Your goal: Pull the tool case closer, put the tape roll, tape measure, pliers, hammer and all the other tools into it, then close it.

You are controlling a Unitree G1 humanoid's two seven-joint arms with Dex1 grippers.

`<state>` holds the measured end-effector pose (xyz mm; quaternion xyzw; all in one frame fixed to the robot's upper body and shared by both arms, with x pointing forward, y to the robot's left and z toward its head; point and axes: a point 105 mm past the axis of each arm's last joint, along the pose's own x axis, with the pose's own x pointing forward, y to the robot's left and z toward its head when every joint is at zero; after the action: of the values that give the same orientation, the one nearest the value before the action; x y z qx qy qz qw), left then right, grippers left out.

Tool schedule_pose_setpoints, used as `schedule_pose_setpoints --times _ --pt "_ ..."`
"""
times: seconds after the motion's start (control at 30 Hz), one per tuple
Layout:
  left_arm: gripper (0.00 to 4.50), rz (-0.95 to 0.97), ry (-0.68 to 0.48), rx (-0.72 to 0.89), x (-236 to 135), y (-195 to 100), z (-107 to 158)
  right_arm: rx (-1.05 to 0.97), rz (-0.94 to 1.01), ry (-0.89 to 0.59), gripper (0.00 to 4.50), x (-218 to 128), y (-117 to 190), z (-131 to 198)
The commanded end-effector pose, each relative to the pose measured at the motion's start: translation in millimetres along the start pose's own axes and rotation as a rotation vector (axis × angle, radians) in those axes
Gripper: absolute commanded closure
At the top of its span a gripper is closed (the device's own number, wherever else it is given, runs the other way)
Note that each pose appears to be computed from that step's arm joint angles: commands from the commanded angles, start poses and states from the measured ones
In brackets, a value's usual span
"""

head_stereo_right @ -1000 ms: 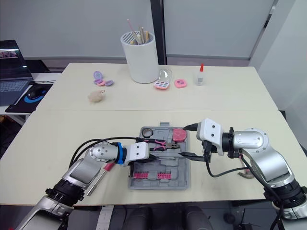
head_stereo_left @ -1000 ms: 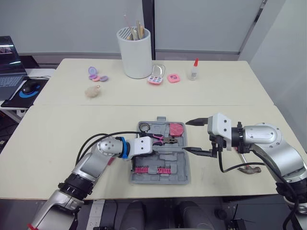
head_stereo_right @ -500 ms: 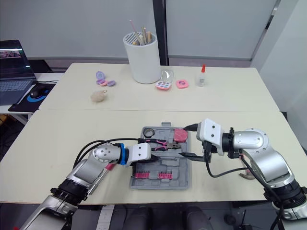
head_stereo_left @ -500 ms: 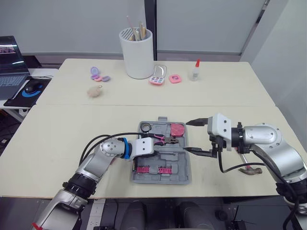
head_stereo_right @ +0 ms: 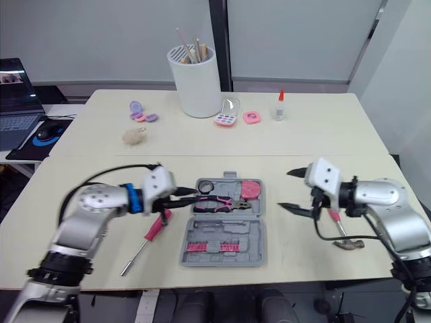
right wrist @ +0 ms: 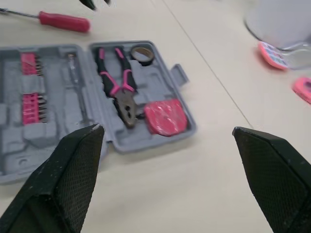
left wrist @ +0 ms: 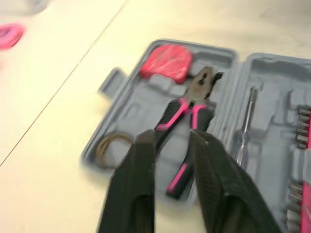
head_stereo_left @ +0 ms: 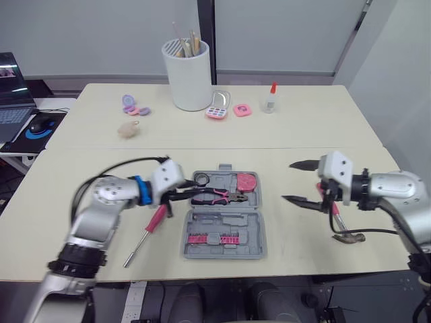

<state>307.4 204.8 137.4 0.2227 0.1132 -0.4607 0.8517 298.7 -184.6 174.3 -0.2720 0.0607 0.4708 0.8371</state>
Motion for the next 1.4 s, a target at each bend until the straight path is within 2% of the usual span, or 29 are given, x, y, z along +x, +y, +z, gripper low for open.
schedule_pose_setpoints --times 0.03,0.23,0.37,0.53,1.4 --pt "1.97 0.124 -0.013 -0.098 -54.7 20.8 -6.0 0.034 -0.102 0.006 0.00 -33.8 -19.2 -3.5" --pt "0.03 0.302 0.042 -0.271 -126.7 32.5 -44.7 0.135 -0.237 0.089 0.00 -79.6 -33.8 -40.5" --pt "0.03 0.392 0.052 -0.342 -151.7 39.2 -62.1 0.197 -0.259 0.122 0.00 -95.7 -31.9 -60.4" --pt "0.03 0.428 0.086 -0.355 -162.7 41.3 -74.6 0.226 -0.280 0.148 0.00 -104.6 -36.0 -73.7" --pt "0.03 0.434 0.078 -0.324 -149.3 39.8 -70.8 0.226 -0.292 0.194 0.00 -106.3 -32.3 -88.9"
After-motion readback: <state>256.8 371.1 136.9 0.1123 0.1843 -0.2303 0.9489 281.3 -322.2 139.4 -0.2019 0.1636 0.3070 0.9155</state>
